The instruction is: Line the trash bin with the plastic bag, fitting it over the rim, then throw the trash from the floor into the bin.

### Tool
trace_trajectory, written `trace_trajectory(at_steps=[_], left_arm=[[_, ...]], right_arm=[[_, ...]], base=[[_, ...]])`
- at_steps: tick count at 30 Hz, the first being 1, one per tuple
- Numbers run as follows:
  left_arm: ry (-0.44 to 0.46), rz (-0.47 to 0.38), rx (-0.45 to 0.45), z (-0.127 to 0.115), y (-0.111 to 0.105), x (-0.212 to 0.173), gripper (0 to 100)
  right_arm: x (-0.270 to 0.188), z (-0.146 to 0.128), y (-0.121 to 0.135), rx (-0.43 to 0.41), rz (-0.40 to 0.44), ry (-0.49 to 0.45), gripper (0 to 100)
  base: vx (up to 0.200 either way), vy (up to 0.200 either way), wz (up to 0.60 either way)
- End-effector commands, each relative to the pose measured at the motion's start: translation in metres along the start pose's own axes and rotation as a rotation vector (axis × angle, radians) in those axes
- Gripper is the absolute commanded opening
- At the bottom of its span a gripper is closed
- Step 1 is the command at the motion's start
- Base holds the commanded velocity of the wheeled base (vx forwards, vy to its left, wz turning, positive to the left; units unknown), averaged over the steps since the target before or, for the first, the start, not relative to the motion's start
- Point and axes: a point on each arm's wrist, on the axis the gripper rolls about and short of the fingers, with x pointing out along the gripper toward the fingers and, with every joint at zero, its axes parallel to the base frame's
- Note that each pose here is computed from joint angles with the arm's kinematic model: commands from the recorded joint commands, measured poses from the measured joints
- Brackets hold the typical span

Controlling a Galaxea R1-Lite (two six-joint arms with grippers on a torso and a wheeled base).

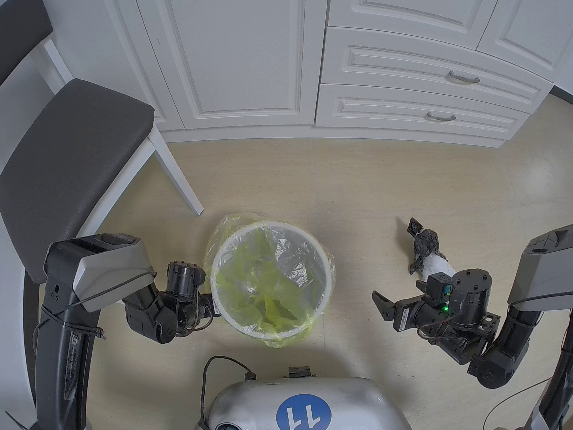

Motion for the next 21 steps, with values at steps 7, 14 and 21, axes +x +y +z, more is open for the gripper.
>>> trace_trajectory(at_steps=[7,14,21], left_arm=[[0.008,0.005,-0.01,-0.003,0.001,0.0,0],[0.042,-0.001,-0.002,-0.01,0.004,-0.007,100],[0.064,0.019,0.037,-0.014,0.013,-0.013,100]], right_arm=[[-0.023,0.011,-0.005,-0.018,-0.008,-0.032,100],[-0.043,0.017,-0.012,-0.014,-0.018,-0.043,100],[-0.054,0.022,-0.03,-0.001,-0.076,-0.059,100]], base=[[0.0,0.0,0.0],[0.0,0.0,0.0],[0.0,0.0,0.0]])
